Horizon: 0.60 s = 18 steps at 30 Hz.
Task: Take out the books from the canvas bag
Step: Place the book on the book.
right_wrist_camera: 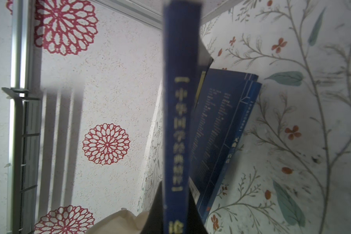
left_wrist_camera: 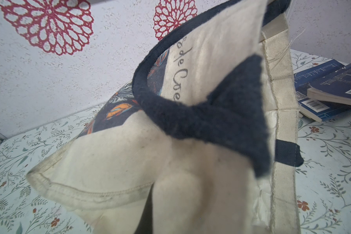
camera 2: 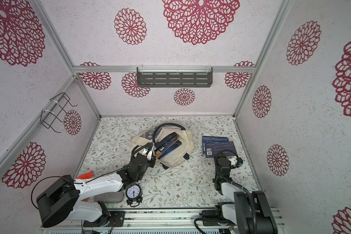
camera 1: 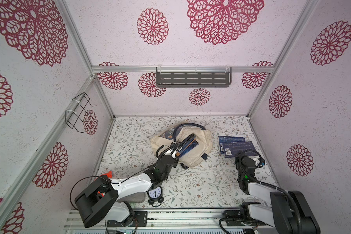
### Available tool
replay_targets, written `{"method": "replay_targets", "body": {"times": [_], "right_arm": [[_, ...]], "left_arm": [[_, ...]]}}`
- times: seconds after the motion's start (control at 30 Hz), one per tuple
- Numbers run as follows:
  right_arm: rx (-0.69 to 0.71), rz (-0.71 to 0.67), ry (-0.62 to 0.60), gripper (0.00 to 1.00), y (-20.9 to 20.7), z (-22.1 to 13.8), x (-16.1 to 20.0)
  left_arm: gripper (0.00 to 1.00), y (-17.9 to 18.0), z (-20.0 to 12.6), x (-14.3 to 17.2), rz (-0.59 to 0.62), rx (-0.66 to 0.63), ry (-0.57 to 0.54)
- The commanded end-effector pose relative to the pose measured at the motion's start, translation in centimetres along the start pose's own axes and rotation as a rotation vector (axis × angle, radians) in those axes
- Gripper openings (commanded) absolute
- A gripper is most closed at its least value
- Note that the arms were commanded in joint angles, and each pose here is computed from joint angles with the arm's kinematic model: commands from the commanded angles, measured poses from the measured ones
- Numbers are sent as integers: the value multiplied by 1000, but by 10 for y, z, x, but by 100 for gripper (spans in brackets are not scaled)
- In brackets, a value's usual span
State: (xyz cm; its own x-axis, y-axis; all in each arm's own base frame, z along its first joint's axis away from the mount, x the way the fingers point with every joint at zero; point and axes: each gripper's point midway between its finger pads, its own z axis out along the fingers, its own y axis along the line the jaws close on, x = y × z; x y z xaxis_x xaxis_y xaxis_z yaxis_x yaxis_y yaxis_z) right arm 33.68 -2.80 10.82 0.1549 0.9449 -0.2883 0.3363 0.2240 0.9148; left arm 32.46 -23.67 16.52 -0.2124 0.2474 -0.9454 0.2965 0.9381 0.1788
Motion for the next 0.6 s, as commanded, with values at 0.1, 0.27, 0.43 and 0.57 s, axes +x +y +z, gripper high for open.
{"method": "replay_targets", "body": {"times": [0.1,0.27,0.43,0.57], "right_arm": [[-86,118,-45,0,26,19,-8],[-48,120,-23,0,18,36,-1],[-15,127,30,18,10,48,10],[35,84,90,34,3,47,19]], "left_arm": [[0,-9,0,-17,-15,27,-44],[0,-10,2,-15,-10,28,-40],[0,-10,2,-15,-8,26,-39],[0,-10,2,-15,-7,28,-37]]}}
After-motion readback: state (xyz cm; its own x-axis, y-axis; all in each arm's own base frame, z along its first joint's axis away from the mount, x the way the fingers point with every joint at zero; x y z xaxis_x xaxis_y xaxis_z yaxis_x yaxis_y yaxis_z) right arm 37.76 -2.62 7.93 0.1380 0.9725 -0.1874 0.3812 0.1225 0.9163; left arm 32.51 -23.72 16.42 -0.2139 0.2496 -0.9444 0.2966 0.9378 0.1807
